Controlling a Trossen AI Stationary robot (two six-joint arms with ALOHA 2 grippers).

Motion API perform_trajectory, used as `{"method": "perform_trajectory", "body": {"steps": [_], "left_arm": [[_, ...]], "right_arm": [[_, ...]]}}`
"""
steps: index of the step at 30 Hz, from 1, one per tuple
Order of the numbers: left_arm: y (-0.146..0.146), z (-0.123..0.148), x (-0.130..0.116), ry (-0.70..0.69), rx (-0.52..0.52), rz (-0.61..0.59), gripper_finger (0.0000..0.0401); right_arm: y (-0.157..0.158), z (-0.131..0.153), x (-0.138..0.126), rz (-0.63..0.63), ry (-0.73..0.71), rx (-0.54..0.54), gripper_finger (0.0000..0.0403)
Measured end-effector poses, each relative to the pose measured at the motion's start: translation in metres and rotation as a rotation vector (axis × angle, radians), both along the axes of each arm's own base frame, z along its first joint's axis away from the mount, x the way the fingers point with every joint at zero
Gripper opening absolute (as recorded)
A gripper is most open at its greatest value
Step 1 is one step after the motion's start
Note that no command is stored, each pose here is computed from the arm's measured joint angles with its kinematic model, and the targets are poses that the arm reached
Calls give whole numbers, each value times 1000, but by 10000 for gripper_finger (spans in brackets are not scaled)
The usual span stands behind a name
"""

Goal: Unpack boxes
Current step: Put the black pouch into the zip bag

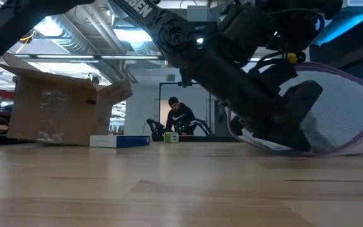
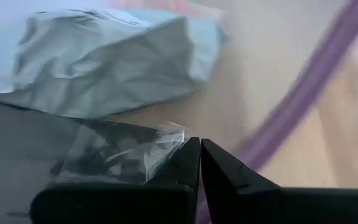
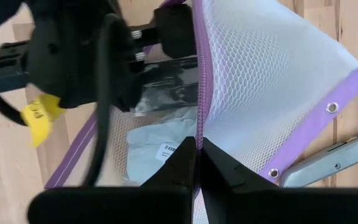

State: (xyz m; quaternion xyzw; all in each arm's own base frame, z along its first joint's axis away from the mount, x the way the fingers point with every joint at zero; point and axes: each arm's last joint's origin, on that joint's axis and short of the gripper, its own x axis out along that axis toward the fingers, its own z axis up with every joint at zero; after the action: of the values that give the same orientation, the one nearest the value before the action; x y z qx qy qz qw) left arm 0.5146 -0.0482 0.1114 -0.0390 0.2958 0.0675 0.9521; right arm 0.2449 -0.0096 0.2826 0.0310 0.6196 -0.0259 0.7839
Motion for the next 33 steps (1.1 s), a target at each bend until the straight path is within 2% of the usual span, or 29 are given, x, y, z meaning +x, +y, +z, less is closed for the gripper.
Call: {"method": "perform_trajectory", "body": {"steps": [12, 21, 29, 31, 33], "left_arm": [[22, -3, -1, 42, 108, 96, 0], [44, -3, -1, 43, 111, 146, 0], [43, -3, 0, 23, 89, 165, 0], [37, -2, 0, 6, 65, 131, 0], [30, 3, 1, 5, 2, 2, 0]], "right_arm": [[0, 0, 0, 5, -1, -5, 0], [0, 0, 0, -2, -2, -6, 0], [0, 0, 0, -15, -2, -3, 0], [0, 0, 0, -17, 1, -11, 0], [0, 0, 0, -16, 3, -11, 0]]}}
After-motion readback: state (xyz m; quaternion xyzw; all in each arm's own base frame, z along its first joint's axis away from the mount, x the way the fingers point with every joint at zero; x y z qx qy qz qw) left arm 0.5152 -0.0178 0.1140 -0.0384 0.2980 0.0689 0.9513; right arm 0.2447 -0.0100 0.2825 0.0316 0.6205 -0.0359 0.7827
